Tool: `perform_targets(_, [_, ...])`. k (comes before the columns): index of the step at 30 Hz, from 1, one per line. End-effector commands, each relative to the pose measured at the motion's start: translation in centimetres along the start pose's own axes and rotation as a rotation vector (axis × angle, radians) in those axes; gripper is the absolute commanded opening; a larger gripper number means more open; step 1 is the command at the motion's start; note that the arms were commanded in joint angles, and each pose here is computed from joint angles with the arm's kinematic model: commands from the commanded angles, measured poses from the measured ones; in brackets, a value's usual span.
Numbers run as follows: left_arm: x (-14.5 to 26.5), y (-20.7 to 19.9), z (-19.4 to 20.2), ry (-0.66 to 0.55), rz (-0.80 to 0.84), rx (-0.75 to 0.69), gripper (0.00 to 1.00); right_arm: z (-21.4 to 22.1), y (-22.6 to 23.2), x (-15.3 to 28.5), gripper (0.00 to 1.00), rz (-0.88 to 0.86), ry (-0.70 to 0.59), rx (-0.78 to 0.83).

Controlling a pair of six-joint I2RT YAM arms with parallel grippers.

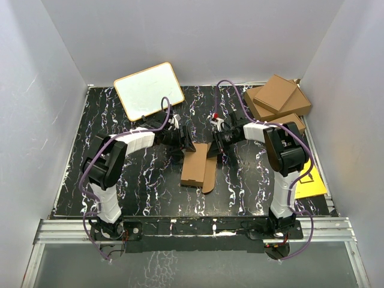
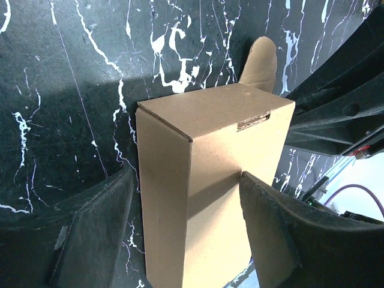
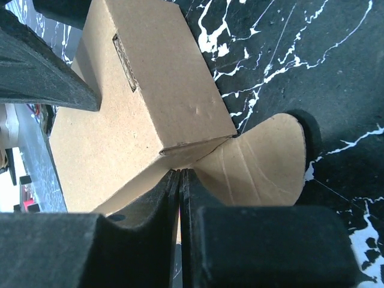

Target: Fold the paper box

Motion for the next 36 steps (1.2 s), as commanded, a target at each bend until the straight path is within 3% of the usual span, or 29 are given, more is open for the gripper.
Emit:
perform_targets(1, [0.5, -0.5, -0.9, -0.015, -0.003, -0.030, 0.69, -1.4, 0.6, -0.1, 0.11, -0.037, -0.026, 0.067])
perform_targets(9, [4.5, -1.2, -2.4, -0.162, -0.107, -0.089, 0.71, -0.5, 1.8, 2.9, 0.15, 0.008, -0.057, 0.206])
perform_targets(19, [11.1, -2.6, 0.3, -0.464, -0.115, -0.151, 0.73, 2.5, 5.9, 5.6, 0.24, -0.159, -0.075, 0.494])
perform_targets(21, [12.3, -2.6, 1.2, -0.549, -0.099, -0.162, 0.80, 3.3, 6.6, 6.0, 0.28, -0.210, -0.072, 0.572])
perform_targets(24, [13.5, -2.4, 3.2, -0.637, -0.054, -0.146, 0.97, 4.9, 7.6, 6.4, 0.41, -0.277, -0.087, 0.726])
perform_targets(31, [14.5, -2.8, 6.9, -0.682, 0.123, -0.077, 0.97, 9.6, 7.9, 6.1, 0.73, -0.355, -0.112, 1.182])
perform_targets(36, [13.1, -2.0, 9.1, -0.609, 0.173, 0.015, 0.94, 11.4, 7.2, 5.2, 0.80, -0.314, -0.085, 1.396])
Point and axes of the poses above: each gripper's point midway between its finger pads, its own x axis back along the fingers, its own y axis along the line the jaws close on, z = x × y, the point moved 9 cm from there along x, back along the fingers, and after that the axes turned 14 degrees about -x, right-handed, at the moved point
